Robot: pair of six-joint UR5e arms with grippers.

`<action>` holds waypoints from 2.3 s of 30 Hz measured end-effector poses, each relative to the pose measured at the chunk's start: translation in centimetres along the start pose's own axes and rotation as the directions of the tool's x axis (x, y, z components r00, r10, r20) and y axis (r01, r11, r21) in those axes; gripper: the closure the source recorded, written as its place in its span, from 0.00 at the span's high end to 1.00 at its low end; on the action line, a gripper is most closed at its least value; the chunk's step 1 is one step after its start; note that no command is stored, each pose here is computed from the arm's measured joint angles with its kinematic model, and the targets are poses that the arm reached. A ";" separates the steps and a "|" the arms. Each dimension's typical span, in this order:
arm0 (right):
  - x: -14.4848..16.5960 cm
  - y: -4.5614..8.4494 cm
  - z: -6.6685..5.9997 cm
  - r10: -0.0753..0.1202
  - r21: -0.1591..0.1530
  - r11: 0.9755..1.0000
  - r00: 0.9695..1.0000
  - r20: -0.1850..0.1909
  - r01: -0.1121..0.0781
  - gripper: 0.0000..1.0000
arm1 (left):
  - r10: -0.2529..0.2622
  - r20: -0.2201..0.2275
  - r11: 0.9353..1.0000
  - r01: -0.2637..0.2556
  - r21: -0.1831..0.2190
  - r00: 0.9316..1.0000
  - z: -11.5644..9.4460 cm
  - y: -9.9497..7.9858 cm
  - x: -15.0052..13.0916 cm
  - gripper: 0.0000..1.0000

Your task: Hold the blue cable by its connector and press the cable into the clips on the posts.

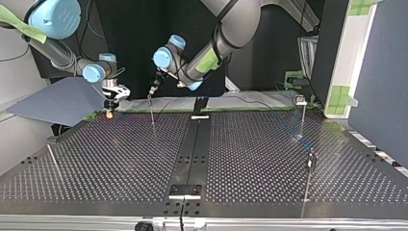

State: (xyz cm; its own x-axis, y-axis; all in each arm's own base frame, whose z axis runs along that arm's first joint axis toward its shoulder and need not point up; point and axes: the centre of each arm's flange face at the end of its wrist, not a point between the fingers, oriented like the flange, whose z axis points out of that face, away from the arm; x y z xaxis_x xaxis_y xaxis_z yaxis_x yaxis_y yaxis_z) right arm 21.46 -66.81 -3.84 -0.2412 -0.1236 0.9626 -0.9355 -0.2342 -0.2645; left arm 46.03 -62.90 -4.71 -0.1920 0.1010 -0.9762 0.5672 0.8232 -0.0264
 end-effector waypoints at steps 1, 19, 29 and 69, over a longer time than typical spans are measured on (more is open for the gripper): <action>0.0 0.0 0.0 0.000 0.000 1.000 1.000 0.001 0.000 0.00 | -0.002 0.004 1.000 0.002 0.001 1.000 0.0 -0.1 0.0 0.98; 0.0 0.0 0.0 0.006 0.000 1.000 1.000 0.000 -0.006 0.00 | -0.024 0.036 1.000 0.024 0.007 0.999 0.1 -0.7 -0.3 0.98; 0.0 0.0 0.0 0.008 0.000 1.000 1.000 0.000 -0.008 0.00 | -0.025 0.035 1.000 0.025 0.007 0.999 0.1 -0.7 -0.3 0.98; 0.0 0.4 0.0 0.028 -0.005 1.000 1.000 0.000 -0.028 0.00 | -0.197 0.196 0.971 0.219 -0.098 0.961 -4.8 1.3 -8.4 0.98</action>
State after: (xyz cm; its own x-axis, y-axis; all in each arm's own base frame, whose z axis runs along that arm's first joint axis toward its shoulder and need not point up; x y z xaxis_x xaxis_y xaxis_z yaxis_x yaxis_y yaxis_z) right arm 21.08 -66.89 -3.91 -0.2669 -0.1303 0.9549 -0.9299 -0.2256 -0.2907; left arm 44.55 -60.07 4.52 -0.1393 -0.1746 -0.9747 0.4303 0.8759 -0.2184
